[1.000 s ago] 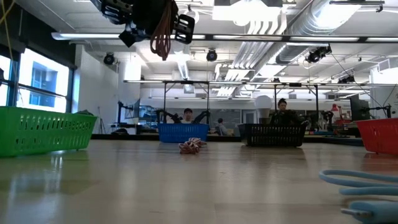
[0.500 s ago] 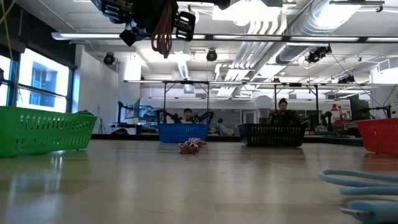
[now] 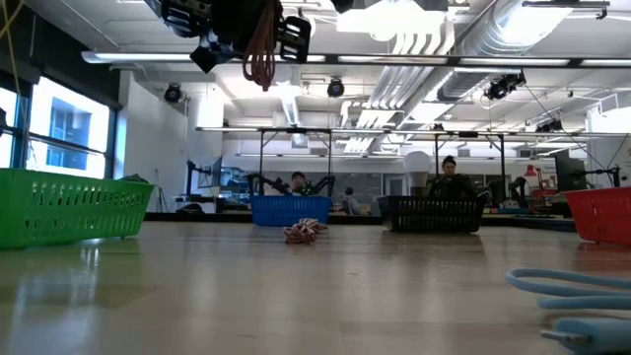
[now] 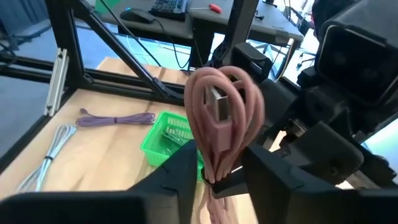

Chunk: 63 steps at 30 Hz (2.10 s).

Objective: Pick & Place USB Port
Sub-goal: Put the top pink charger cable into the red bin

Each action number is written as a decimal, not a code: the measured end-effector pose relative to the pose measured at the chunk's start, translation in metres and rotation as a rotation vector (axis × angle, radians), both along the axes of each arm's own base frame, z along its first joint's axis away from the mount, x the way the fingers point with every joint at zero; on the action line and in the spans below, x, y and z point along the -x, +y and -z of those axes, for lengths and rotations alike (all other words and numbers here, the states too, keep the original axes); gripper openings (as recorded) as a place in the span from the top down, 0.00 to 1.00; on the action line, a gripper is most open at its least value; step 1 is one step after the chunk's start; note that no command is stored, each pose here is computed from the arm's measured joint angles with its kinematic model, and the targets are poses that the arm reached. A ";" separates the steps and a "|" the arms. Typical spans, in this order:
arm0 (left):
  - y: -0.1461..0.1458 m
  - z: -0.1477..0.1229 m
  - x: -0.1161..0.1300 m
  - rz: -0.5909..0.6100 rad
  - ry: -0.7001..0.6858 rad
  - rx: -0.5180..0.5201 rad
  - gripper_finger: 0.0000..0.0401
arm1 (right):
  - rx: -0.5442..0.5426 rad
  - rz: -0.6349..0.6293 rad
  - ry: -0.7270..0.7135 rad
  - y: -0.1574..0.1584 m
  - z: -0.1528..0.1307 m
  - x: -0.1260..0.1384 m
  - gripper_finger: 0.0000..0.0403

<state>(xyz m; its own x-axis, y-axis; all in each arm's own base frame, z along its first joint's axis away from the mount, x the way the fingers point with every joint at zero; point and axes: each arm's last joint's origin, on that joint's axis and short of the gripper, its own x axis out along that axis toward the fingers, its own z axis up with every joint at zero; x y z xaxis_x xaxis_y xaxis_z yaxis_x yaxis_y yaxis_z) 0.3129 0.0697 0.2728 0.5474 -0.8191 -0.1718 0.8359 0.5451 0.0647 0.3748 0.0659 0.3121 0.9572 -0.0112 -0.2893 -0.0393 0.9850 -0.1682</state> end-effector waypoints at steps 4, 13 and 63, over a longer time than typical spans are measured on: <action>0.000 0.000 -0.001 -0.022 0.002 -0.014 0.93 | 0.039 -0.008 0.004 0.000 0.000 0.000 0.93; 0.001 0.000 -0.001 -0.036 0.006 -0.021 0.93 | 0.074 0.013 0.010 0.002 0.001 0.001 0.95; -0.008 0.002 -0.012 -0.365 0.233 0.004 0.52 | 0.174 0.113 0.089 0.033 0.006 0.016 0.95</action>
<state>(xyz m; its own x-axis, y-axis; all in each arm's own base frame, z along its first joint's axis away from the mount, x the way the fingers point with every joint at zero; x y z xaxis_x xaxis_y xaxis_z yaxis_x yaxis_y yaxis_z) 0.3249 0.0615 0.2710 0.7486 -0.5797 -0.3219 0.5800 0.8077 -0.1058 0.3587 0.0991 0.3061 0.9178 -0.1736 -0.3571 0.0469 0.9404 -0.3368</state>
